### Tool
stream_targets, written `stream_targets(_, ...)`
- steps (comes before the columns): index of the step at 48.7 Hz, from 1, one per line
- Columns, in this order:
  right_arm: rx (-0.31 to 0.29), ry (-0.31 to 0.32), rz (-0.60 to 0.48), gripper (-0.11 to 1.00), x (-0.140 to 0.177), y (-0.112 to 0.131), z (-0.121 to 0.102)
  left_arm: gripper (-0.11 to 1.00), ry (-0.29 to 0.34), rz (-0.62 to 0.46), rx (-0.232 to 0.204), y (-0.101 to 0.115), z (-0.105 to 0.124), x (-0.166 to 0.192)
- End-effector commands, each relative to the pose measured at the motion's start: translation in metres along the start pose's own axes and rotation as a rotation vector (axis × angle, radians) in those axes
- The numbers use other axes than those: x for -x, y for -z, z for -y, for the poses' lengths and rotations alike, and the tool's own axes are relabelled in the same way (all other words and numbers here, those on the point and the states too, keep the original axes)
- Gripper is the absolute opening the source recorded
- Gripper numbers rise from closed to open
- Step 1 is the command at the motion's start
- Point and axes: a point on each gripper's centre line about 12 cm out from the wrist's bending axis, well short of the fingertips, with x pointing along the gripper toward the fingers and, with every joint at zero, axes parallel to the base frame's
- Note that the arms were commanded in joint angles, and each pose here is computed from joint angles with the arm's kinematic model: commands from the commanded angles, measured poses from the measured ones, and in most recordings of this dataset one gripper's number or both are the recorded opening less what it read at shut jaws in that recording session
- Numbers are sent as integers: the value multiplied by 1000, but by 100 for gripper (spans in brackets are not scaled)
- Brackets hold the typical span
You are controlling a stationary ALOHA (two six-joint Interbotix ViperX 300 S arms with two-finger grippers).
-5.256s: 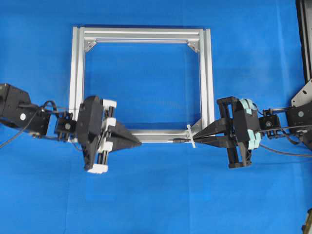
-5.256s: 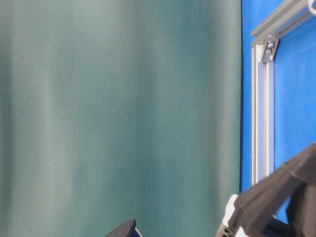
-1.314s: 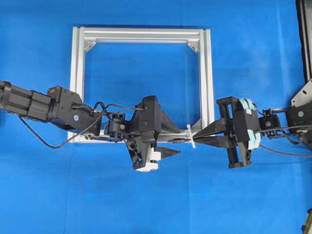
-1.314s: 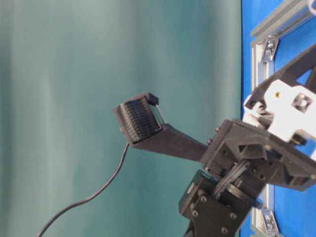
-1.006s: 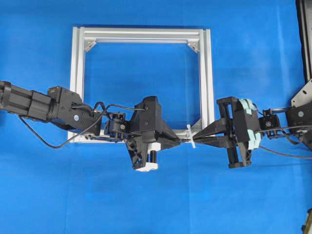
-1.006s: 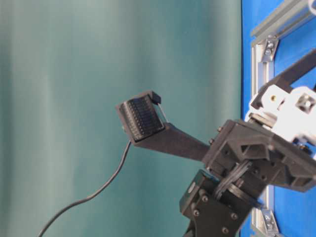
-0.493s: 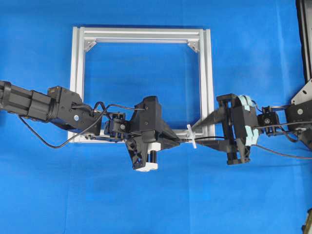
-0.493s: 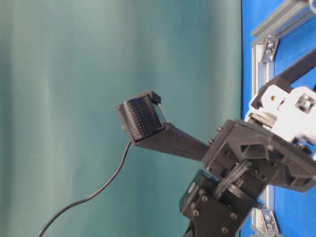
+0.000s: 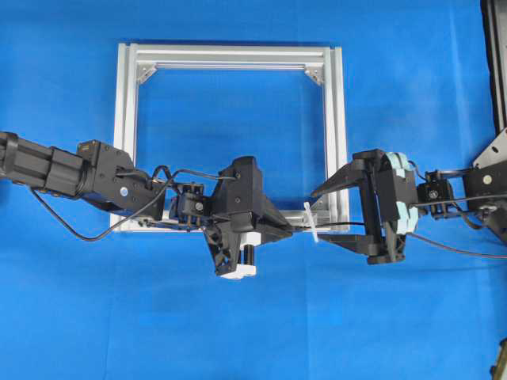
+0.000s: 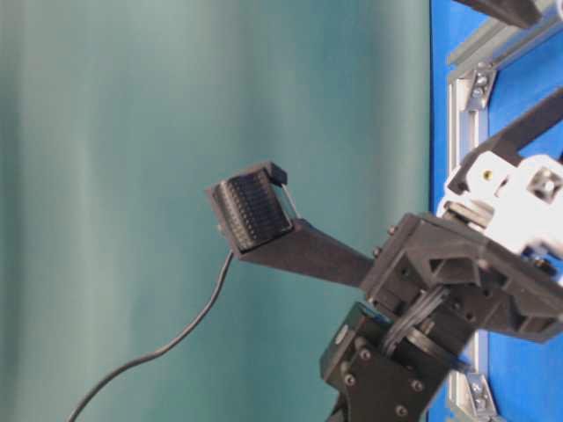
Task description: Insert the wire through the string loop located on the right side.
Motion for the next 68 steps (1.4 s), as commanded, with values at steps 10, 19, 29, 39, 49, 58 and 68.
stream_targets(10, -4, -7, 8, 90, 1, -4, -2, 8, 3, -16, -2, 0, 2, 18)
stream_targets(19, -3, -7, 7, 90, 0, -5, -2, 8, 14, -26, -19, 9, 5, 47)
stream_targets(29, -5, -7, 8, 90, 0, -5, -3, 8, 13, -19, -13, 29, 1, 84)
stream_targets(39, -6, -8, 10, 90, 0, -6, -3, 8, 4, -63, -16, 54, -6, 110)
stream_targets(49, -5, -9, 11, 90, 0, -6, -3, 8, 3, -91, -20, 70, -9, 138)
stream_targets(58, -6, -8, 13, 90, 0, -7, -3, 8, 5, -99, -7, 81, -11, 165)
stream_targets(68, -8, -8, 13, 90, 0, -7, -3, 8, 13, -104, 14, 93, -13, 193)
